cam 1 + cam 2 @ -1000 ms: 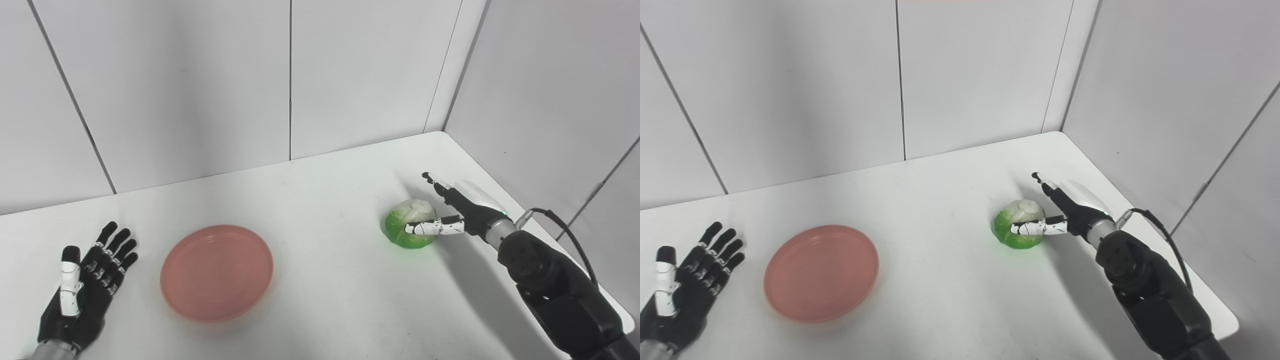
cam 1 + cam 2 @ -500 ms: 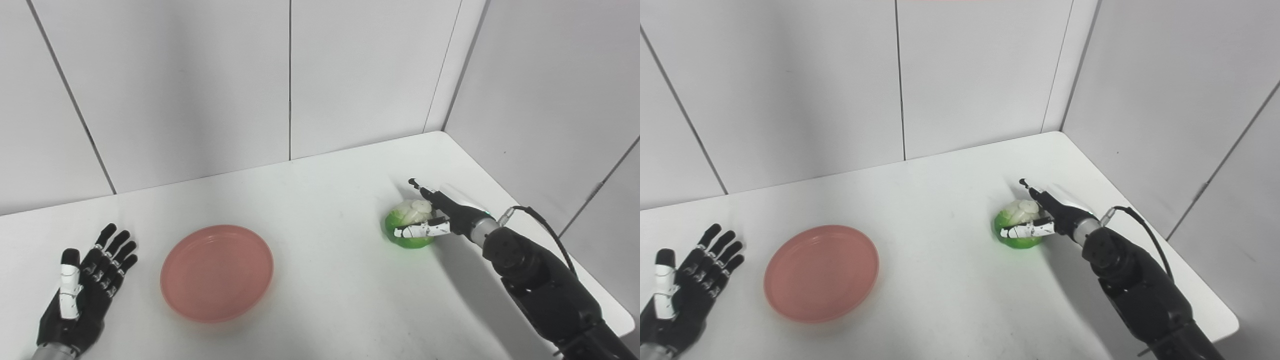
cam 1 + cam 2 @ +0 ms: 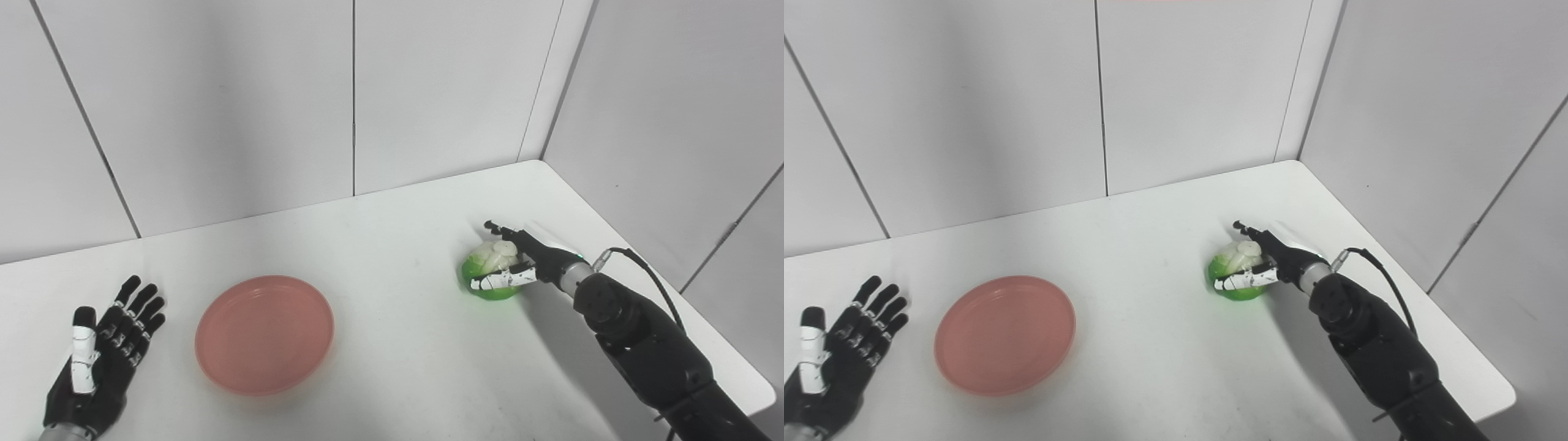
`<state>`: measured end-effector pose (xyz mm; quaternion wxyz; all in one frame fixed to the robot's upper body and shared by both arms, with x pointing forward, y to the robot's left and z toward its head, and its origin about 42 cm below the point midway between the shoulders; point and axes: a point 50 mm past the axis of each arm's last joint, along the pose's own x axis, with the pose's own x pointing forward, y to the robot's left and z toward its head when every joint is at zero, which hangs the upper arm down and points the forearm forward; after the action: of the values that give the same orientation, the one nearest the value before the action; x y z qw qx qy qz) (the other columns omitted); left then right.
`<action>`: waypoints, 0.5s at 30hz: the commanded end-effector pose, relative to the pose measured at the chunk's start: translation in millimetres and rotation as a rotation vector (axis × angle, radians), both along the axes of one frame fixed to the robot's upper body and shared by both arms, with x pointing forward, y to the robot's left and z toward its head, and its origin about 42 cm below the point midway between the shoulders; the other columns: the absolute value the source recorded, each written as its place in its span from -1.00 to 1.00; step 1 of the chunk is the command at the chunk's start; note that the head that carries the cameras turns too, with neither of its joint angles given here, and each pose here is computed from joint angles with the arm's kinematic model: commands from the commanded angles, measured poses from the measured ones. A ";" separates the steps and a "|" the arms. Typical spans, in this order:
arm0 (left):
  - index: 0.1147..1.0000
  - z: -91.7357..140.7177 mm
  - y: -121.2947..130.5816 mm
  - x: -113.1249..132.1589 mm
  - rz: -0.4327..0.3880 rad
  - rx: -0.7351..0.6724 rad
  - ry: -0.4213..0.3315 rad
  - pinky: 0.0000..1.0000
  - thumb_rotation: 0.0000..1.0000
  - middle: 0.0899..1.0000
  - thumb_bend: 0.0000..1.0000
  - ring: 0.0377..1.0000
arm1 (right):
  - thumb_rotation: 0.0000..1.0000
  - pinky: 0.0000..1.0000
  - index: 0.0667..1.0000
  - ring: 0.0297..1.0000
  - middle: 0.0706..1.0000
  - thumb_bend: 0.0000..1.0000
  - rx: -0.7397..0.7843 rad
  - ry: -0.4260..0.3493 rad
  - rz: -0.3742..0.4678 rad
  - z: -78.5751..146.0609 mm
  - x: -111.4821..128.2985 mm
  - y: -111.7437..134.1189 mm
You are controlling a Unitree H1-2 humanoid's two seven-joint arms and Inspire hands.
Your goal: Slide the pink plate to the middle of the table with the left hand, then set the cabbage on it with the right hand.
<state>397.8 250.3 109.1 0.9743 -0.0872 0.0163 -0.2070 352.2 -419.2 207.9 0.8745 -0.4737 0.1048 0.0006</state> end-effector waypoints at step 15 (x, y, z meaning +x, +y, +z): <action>0.93 -33.6 6.4 -19.1 0.013 0.034 0.178 0.98 0.92 0.93 0.77 0.94 | -1.00 -0.13 -0.04 -0.19 -0.18 0.04 -0.011 -0.146 0.014 13.3 5.0 -0.8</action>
<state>395.4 249.5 110.5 0.9738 -0.0880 0.0229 -0.2084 353.9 -418.1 206.0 0.8808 -0.4687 0.0663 -0.0136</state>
